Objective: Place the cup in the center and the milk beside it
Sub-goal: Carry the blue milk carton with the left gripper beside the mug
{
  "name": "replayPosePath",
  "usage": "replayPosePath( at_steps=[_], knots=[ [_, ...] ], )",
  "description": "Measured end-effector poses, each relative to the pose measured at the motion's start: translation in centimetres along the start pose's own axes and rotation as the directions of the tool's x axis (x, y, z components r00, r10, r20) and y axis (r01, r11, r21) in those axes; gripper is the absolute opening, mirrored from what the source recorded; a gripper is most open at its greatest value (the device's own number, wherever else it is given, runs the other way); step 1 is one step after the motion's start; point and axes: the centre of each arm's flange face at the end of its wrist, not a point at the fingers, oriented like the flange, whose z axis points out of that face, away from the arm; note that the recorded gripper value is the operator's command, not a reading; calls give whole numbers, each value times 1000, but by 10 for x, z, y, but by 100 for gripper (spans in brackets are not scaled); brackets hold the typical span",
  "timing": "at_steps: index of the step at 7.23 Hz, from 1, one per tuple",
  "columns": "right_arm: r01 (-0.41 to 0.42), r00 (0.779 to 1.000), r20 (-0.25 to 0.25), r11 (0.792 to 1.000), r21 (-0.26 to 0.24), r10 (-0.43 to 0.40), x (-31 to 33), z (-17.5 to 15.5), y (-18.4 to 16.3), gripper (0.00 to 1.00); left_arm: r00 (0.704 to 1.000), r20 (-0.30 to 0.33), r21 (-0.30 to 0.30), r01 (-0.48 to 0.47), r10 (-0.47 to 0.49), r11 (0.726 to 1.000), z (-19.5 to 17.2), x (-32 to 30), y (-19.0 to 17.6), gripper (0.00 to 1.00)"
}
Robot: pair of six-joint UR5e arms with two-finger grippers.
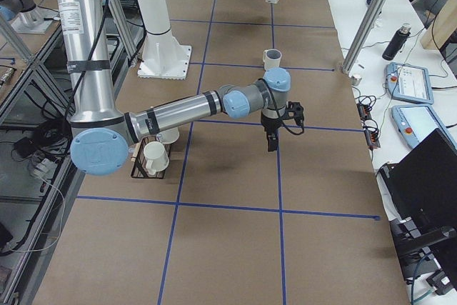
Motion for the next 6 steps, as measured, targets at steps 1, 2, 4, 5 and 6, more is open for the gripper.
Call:
replayPosePath(
  at_steps=[1,2,4,5,6],
  knots=[
    [-35,999,-13,999,-6,35,32,0,10,100,1000,15,14,-3,3,1000,24,50,51,48],
    [-77,997,-20,997,-9,77,60,-1,22,100,999,38,45,-10,8,999,50,94,102,48],
    [-121,993,-10,993,-12,121,91,-5,38,100,997,81,80,2,-8,997,112,160,200,49],
    [-120,993,9,993,-18,120,98,-6,44,100,996,91,95,13,-22,995,138,184,238,49],
    [-120,992,33,992,-24,121,100,-7,49,100,996,84,104,23,-32,994,159,201,262,49]
  ],
)
